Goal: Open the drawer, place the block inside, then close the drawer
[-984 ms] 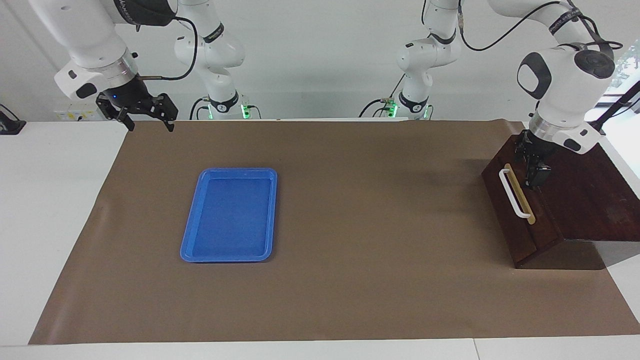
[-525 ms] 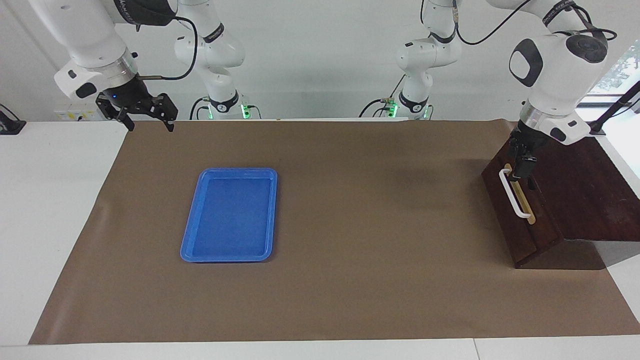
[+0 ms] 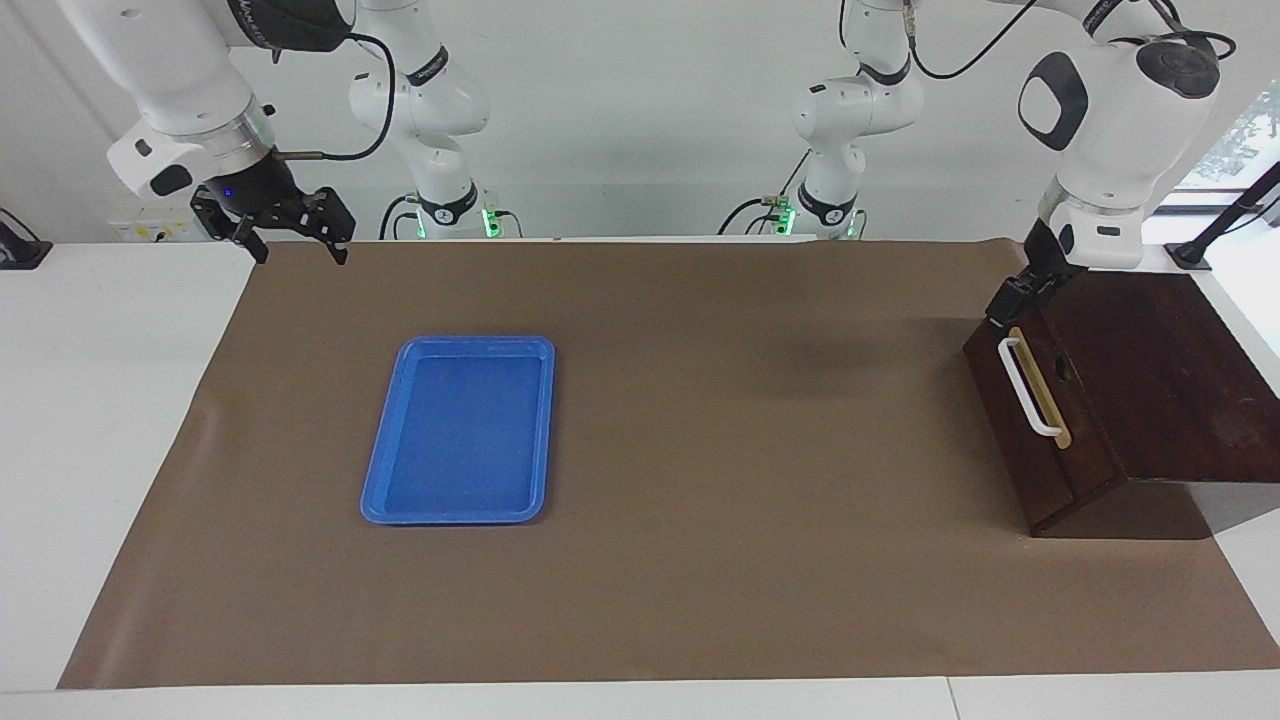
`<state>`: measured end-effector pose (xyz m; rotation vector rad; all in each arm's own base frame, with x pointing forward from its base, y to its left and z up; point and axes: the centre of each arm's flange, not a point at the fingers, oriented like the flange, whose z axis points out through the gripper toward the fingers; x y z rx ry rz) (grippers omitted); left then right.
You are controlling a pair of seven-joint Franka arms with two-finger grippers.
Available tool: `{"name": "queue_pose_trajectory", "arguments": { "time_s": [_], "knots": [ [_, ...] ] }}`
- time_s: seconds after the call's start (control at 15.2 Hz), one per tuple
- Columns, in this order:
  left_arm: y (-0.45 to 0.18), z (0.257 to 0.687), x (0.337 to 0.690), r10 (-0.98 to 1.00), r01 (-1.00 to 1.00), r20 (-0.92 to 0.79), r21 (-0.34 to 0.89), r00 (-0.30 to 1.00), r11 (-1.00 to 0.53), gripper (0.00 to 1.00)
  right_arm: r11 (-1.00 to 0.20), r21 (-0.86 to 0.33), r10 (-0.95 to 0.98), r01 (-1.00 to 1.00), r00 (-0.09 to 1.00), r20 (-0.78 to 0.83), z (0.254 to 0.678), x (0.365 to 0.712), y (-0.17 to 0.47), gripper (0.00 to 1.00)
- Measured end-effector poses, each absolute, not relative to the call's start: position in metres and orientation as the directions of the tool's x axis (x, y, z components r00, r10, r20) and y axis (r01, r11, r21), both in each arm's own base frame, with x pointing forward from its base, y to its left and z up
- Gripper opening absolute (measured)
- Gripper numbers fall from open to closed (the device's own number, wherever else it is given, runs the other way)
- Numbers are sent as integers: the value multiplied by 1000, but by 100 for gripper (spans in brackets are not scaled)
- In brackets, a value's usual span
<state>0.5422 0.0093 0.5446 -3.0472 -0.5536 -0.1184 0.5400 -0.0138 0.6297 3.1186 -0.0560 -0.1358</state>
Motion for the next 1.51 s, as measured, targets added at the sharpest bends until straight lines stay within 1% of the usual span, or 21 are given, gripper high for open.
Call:
{"name": "queue_pose_trajectory", "arguments": {
  "time_s": [0.07,0.26,0.39,0.52,0.79,1.05,1.18,1.51],
  "knots": [
    [8,545,542,320,322,78,-18,944,-947,100,-999,21,-37,-35,996,-87,630,540,-14,100],
    [-6,559,545,324,314,55,141,945,-939,100,-999,21,-38,-36,996,-87,630,540,-14,100],
    [-17,567,546,308,295,65,162,949,-942,100,-999,21,-39,-37,996,-87,630,540,-15,100],
    [-25,567,544,283,273,55,147,957,-951,100,-999,21,-40,-38,995,-87,630,540,-16,100],
    [-45,560,535,134,133,15,43,991,-990,100,-999,21,-41,-40,995,-86,630,540,-16,100],
    [-45,555,526,23,23,-55,3,998,-1000,100,-999,21,-42,-40,995,-86,630,540,-16,100],
    [-42,555,523,-7,-9,-76,-21,997,-1000,100,-999,21,-42,-40,995,-86,630,540,-16,100],
    [-41,572,526,-23,-24,-42,-24,999,-999,100,-999,21,-42,-40,995,-86,630,540,-16,100]
  ]
}}
